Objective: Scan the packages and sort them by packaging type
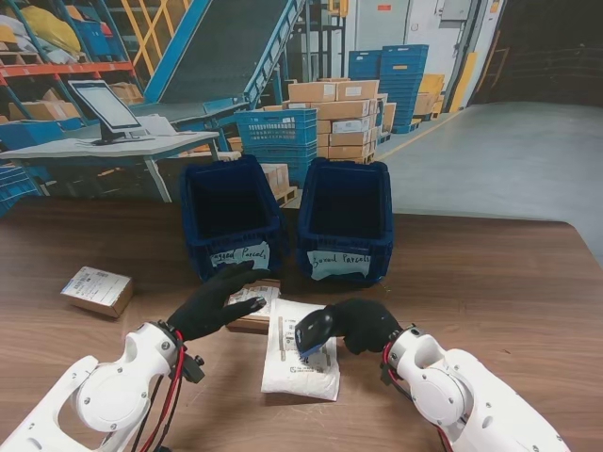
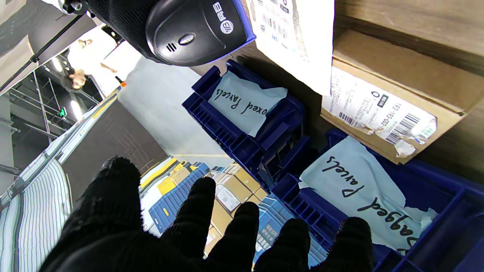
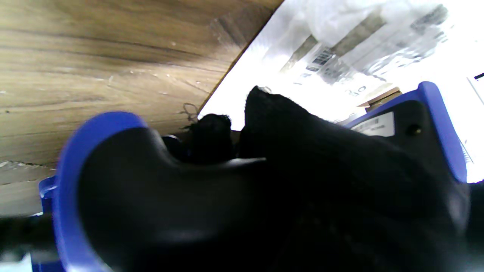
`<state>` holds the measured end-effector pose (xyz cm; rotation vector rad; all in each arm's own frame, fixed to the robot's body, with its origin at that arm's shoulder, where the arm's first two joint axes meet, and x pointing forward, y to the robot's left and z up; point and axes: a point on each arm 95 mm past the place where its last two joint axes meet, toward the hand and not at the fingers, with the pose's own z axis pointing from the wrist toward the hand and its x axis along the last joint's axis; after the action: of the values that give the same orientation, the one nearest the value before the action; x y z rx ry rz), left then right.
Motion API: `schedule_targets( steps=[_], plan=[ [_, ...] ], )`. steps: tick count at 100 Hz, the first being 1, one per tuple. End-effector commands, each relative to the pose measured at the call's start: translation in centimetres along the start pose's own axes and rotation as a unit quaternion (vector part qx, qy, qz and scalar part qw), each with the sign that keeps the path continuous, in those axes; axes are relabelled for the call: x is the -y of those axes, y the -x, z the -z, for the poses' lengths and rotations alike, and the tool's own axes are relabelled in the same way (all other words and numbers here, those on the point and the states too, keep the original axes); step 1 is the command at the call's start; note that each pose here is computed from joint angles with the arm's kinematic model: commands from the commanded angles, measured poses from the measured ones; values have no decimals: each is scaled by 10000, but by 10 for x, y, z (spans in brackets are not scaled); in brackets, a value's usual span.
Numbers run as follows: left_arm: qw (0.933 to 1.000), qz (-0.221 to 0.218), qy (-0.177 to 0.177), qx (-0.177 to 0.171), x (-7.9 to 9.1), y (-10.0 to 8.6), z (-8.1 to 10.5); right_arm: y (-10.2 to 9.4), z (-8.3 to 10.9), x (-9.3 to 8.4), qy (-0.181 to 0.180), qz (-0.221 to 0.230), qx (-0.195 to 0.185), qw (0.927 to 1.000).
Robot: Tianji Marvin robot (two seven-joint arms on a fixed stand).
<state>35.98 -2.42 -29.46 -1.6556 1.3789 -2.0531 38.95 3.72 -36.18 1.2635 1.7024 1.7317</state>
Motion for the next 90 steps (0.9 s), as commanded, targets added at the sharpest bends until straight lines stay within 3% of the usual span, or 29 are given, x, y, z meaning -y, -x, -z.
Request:
schedule_targets(
  steps=[1,49,75,90],
  plan=[
    [9999,52,129,-57,-6,-3,-1,-6,0,-3,44,-55,-16,10000],
    [9963,-325,759,-221,-24,-3,3,-35,28,-44,824,-520,524,9939],
    [9902,-767,1160,-148,-33,7,17,-42,45,-66,1107,-852,833,9867],
    [9827,-1041,1531,-62,-38,12,23,-40,51,-74,1197,-980,989,9830]
  ],
)
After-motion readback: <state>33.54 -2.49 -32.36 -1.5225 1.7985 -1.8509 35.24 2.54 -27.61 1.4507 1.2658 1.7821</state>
